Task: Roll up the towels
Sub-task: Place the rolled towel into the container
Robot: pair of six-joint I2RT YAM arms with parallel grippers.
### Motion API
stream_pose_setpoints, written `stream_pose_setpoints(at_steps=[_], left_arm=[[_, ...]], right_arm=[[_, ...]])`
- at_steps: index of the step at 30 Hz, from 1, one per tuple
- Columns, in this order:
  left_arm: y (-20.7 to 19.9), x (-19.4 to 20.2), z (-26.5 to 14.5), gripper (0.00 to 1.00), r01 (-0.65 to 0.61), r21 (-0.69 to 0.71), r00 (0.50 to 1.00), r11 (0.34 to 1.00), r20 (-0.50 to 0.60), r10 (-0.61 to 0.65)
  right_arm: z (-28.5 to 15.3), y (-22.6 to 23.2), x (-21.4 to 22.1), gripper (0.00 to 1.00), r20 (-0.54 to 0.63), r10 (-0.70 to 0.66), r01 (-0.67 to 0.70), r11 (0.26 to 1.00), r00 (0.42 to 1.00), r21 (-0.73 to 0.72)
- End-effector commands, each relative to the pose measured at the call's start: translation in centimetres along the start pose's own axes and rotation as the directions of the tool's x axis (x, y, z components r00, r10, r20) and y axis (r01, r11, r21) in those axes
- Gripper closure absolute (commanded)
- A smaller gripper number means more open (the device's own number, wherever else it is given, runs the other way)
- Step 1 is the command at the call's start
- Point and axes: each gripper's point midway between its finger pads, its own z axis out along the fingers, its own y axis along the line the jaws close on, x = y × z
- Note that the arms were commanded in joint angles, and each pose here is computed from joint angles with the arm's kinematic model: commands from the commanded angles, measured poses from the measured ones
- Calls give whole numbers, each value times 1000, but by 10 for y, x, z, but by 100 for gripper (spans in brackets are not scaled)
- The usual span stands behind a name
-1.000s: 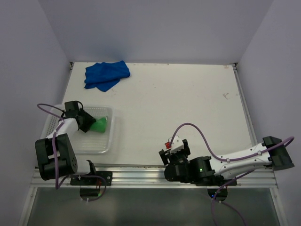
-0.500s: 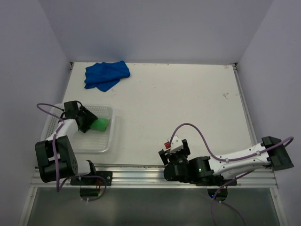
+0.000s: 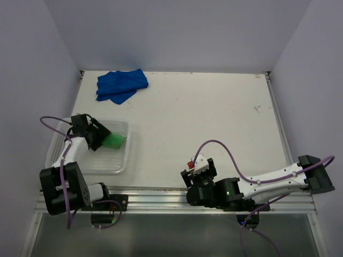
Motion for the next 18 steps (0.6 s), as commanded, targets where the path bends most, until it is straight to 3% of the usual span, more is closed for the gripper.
stream_pose_setpoints(at_steps=[1,7,9,18], left_arm=[[-14,-15,-10,25,-40,52,999,998,37,38],[-6,-4,-4,19,-47,46,999,998,15,47],[-4,-2,-4,13,-47,42,999,998,14,46],[-11,-8,-12,6,-59,64,998,996,34,57]], right_arm=[[0,-1,-9,20,24,53,-54,998,998,15],[0,0,-6,20,16,59,-59,998,998,12],[0,0,-5,20,13,57,-58,998,998,12],[0,-2,-2,20,10,57,-57,998,998,12]])
